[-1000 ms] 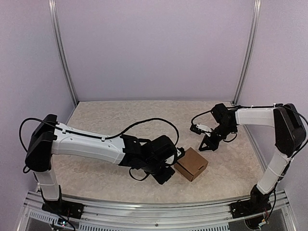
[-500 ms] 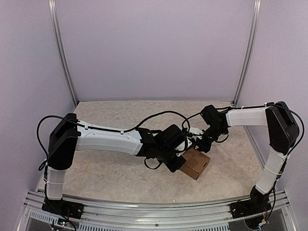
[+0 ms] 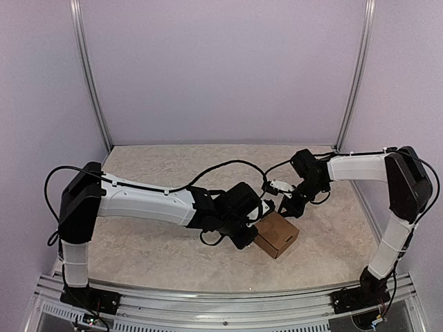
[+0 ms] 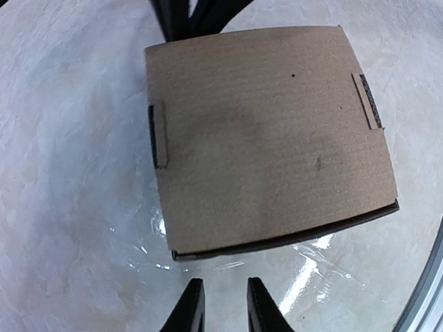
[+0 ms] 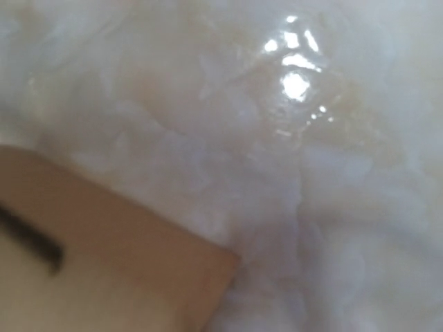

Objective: Fold the paper box

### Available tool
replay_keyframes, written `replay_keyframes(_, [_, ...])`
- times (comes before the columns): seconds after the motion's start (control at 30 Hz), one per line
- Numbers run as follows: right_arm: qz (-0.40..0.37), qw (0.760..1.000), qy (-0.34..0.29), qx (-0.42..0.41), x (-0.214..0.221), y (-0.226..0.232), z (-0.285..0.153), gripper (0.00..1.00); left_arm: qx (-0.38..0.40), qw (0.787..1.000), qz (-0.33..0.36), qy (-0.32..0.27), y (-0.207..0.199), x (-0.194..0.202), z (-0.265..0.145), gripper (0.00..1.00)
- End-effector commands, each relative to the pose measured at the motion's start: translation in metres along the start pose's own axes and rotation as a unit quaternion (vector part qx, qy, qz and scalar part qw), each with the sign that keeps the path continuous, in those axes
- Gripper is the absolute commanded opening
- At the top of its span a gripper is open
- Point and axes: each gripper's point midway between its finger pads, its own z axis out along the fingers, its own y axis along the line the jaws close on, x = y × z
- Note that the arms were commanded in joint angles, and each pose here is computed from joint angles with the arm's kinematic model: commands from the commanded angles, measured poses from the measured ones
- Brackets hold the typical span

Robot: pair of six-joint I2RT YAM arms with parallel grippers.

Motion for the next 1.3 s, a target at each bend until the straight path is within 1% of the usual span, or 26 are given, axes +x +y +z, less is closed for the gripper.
replay_keyframes(0.0, [0.013, 0.999, -0.033, 0.01, -0.011, -0.006, -0.038, 0.05, -0.069, 0.997, 0.005, -0.036, 0.015, -0.011, -0.037, 0.29])
replay_keyframes(0.03, [0.021, 0.999, -0.04, 0.016, -0.01, -0.011, -0.045, 0.05, -0.078, 0.996, 0.003, -0.038, 0.018, -0.011, -0.043, 0.33])
replay_keyframes(0.1, [0.027, 0.998, -0.058, 0.029, -0.012, -0.018, -0.062, 0.07, -0.09, 0.995, -0.003, -0.031, 0.028, -0.005, -0.046, 0.37])
replay_keyframes(0.27, [0.029, 0.991, -0.104, 0.083, -0.014, -0.032, -0.11, 0.11, -0.095, 0.994, -0.057, -0.011, 0.065, 0.009, -0.058, 0.37])
replay_keyframes(0.33, [0.023, 0.986, -0.126, 0.107, -0.016, -0.034, -0.13, 0.11, -0.097, 0.992, -0.079, -0.019, 0.081, 0.012, -0.066, 0.37])
replay_keyframes(0.47, [0.028, 0.968, -0.194, 0.155, -0.021, -0.034, -0.161, 0.15, -0.105, 0.984, -0.122, -0.072, 0.115, 0.005, -0.097, 0.39])
replay_keyframes(0.5, [0.026, 0.963, -0.208, 0.17, -0.022, -0.033, -0.168, 0.2, -0.11, 0.982, -0.132, -0.078, 0.125, 0.006, -0.103, 0.39])
replay_keyframes(0.53, [0.02, 0.956, -0.222, 0.189, -0.023, -0.032, -0.178, 0.26, -0.116, 0.979, -0.143, -0.087, 0.135, 0.006, -0.112, 0.41])
replay_keyframes(0.6, [0.017, 0.945, -0.239, 0.225, -0.022, -0.036, -0.192, 0.35, -0.126, 0.974, -0.162, -0.1, 0.154, 0.006, -0.13, 0.45])
replay_keyframes(0.63, [0.016, 0.939, -0.246, 0.24, -0.022, -0.036, -0.198, 0.42, -0.129, 0.971, -0.171, -0.107, 0.163, 0.006, -0.14, 0.47])
replay_keyframes(0.7, [0.03, 0.923, -0.263, 0.281, -0.022, -0.043, -0.213, 0.59, -0.143, 0.963, -0.191, -0.125, 0.183, 0.009, -0.16, 0.55])
replay_keyframes(0.73, [0.04, 0.914, -0.272, 0.3, -0.022, -0.047, -0.221, 0.7, -0.151, 0.959, -0.201, -0.133, 0.193, 0.011, -0.168, 0.59])
replay_keyframes(0.77, [0.055, 0.905, -0.278, 0.318, -0.02, -0.052, -0.226, 0.85, -0.164, 0.952, -0.215, -0.145, 0.204, 0.014, -0.179, 0.65])
replay_keyframes(0.8, [0.075, 0.895, -0.286, 0.334, -0.018, -0.058, -0.23, 0.98, -0.181, 0.943, -0.232, -0.157, 0.22, 0.02, -0.191, 0.91])
replay_keyframes(0.83, [0.096, 0.887, -0.284, 0.351, -0.013, -0.064, -0.233, 0.99, -0.188, 0.937, -0.245, -0.165, 0.23, 0.025, -0.197, 0.98])
replay_keyframes(0.97, [0.113, 0.888, -0.278, 0.348, -0.014, -0.069, -0.233, 1.0, -0.207, 0.909, -0.304, -0.197, 0.266, 0.047, -0.227, 0.99])
replay_keyframes(1.07, [0.106, 0.88, -0.289, 0.362, -0.019, -0.071, -0.243, 1.0, -0.237, 0.886, -0.329, -0.226, 0.29, 0.063, -0.249, 0.99])
replay_keyframes(1.17, [0.103, 0.856, -0.316, 0.397, -0.027, -0.071, -0.273, 1.0, -0.273, 0.869, -0.319, -0.26, 0.305, 0.063, -0.281, 0.99])
replay_keyframes(1.27, [0.118, 0.816, -0.354, 0.442, -0.039, -0.07, -0.322, 1.0, -0.302, 0.864, -0.279, -0.29, 0.309, 0.04, -0.323, 0.99])
